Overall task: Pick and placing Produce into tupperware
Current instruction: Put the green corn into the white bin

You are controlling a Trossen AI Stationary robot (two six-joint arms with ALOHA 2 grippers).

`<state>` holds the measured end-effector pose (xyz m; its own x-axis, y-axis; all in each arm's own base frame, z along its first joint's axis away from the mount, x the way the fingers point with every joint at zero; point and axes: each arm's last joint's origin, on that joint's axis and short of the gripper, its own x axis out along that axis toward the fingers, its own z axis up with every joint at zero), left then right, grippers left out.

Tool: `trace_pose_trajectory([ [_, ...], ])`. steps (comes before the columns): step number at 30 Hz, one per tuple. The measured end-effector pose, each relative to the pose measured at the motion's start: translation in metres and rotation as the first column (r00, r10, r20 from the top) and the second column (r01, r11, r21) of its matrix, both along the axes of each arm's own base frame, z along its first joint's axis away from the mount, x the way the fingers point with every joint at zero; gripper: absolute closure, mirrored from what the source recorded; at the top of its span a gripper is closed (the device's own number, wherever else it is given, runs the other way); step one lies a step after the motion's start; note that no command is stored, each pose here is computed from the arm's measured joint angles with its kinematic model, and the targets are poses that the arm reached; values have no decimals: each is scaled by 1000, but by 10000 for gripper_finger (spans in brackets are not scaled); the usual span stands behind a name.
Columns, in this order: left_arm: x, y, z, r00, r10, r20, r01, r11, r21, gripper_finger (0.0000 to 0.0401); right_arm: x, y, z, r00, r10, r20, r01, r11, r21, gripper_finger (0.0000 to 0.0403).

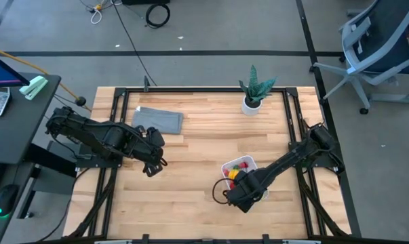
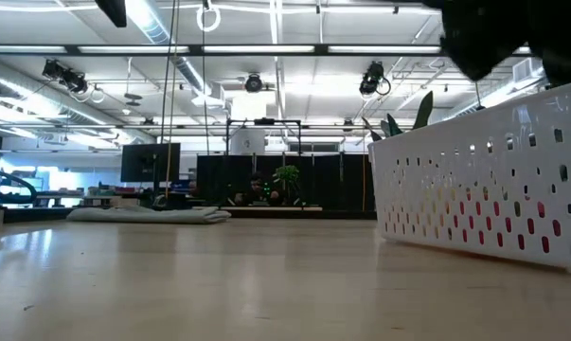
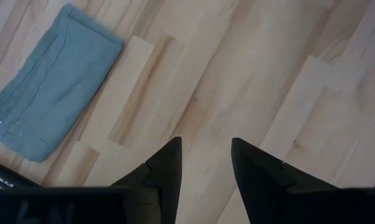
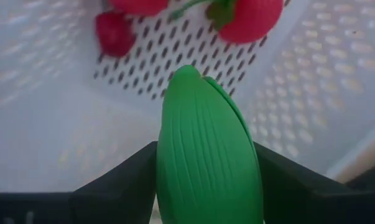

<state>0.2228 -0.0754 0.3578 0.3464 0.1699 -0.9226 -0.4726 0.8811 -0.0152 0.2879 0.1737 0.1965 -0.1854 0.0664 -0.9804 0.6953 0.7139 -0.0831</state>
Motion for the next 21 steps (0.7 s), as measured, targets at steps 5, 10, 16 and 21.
trace_pose_trajectory([
  [5, 0, 0, 0, 1000, 4, 4, -4, 1000, -3, 253, 1, -8, -14, 1000, -5, 24, 4, 1000, 17, 171],
  [10, 1, 0, 0, 1000, 11, 11, -11, 1000, -8, 259, 2, -15, -20, 1000, 6, 19, -6, 1000, 15, 171],
  [16, 5, 1, 1, 997, 62, 52, -60, 998, -37, 260, 12, -19, -10, 995, 73, 67, -76, 996, 51, 157],
  [21, 9, 6, 2, 993, 90, 74, -87, 995, -49, 254, 17, -23, 4, 989, 86, 119, -96, 993, 74, 133],
])
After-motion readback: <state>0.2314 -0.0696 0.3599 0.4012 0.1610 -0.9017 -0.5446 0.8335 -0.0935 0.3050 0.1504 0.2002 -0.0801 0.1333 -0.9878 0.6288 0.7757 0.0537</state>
